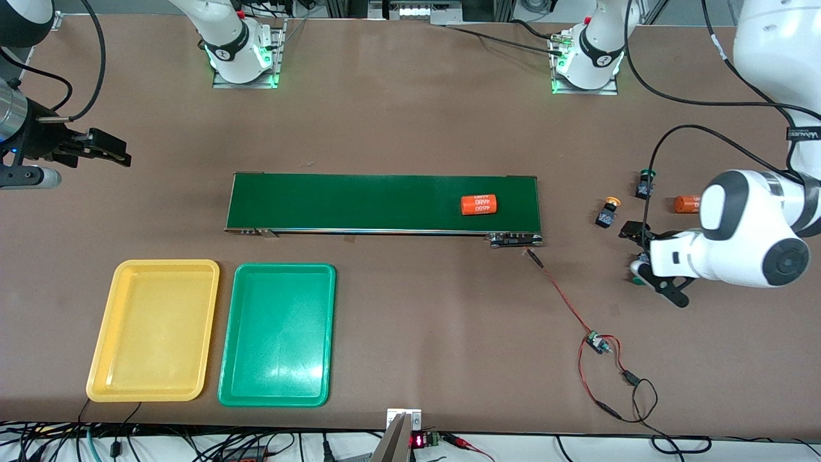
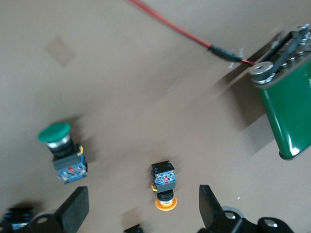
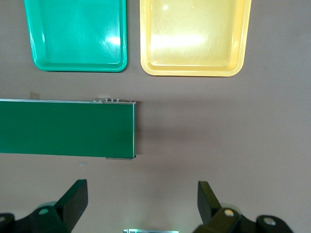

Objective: Sort buttons by color to trays
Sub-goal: 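Grasp the orange-ringed push button with the left gripper, then carry the button onto the conveyor belt and release it, then grasp the second battery with the left gripper while the right gripper advances, then carry the battery to the belt while the right gripper grasps the first battery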

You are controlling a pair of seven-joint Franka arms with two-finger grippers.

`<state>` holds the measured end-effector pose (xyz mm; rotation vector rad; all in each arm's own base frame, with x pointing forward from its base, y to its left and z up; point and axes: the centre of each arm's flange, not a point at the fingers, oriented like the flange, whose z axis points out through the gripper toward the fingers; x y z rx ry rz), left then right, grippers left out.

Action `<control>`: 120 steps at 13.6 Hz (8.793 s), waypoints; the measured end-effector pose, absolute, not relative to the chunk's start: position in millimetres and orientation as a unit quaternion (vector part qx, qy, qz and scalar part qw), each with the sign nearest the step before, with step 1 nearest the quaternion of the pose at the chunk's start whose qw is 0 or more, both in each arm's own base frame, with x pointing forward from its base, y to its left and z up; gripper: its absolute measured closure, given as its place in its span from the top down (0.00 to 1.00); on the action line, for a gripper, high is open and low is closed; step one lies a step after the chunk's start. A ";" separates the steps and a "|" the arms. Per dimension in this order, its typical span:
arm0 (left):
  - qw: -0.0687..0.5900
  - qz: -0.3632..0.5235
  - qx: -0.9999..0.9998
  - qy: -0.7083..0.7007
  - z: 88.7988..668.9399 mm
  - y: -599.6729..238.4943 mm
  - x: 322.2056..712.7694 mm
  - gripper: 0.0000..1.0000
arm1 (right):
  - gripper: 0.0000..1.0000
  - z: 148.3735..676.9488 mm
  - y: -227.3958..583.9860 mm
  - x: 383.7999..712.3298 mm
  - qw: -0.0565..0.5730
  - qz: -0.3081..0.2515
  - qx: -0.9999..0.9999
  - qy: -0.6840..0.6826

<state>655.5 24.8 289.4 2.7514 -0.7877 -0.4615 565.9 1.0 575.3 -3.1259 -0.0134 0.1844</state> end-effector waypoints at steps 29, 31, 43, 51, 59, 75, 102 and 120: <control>0.097 -0.113 0.973 -0.178 171.3 22.9 516.5 0.48 | 1.00 575.3 -1.9 565.9 0.005 0.059 -0.998 0.000; 0.096 -0.111 0.973 -0.179 173.6 22.3 517.2 0.44 | 1.00 575.2 -1.9 565.9 0.005 0.059 -0.998 0.000; 0.085 -0.095 0.980 -0.152 310.1 -104.2 558.4 0.43 | 1.00 575.2 -1.8 565.9 0.005 0.059 -0.998 0.000; 0.087 -0.110 0.985 -0.097 314.2 -227.3 543.6 0.43 | 1.00 575.0 -1.0 565.9 0.005 0.060 -0.998 -0.001; 0.087 -0.154 0.979 -0.099 255.6 -237.0 546.8 0.43 | 1.00 574.9 0.1 565.8 0.005 0.060 -0.998 -0.002; 0.005 -0.132 0.990 -0.055 348.4 -74.9 652.3 1.00 | 1.00 568.5 -0.1 568.3 0.005 0.066 -0.998 -0.002; 0.194 -0.139 0.786 -0.571 239.2 181.8 554.8 1.00 | 1.00 528.8 4.9 477.4 0.007 0.060 -0.998 -0.004; 0.168 -0.040 0.707 -0.686 185.5 251.5 455.3 1.00 | 1.00 531.0 28.0 474.4 0.003 0.038 -0.999 -0.019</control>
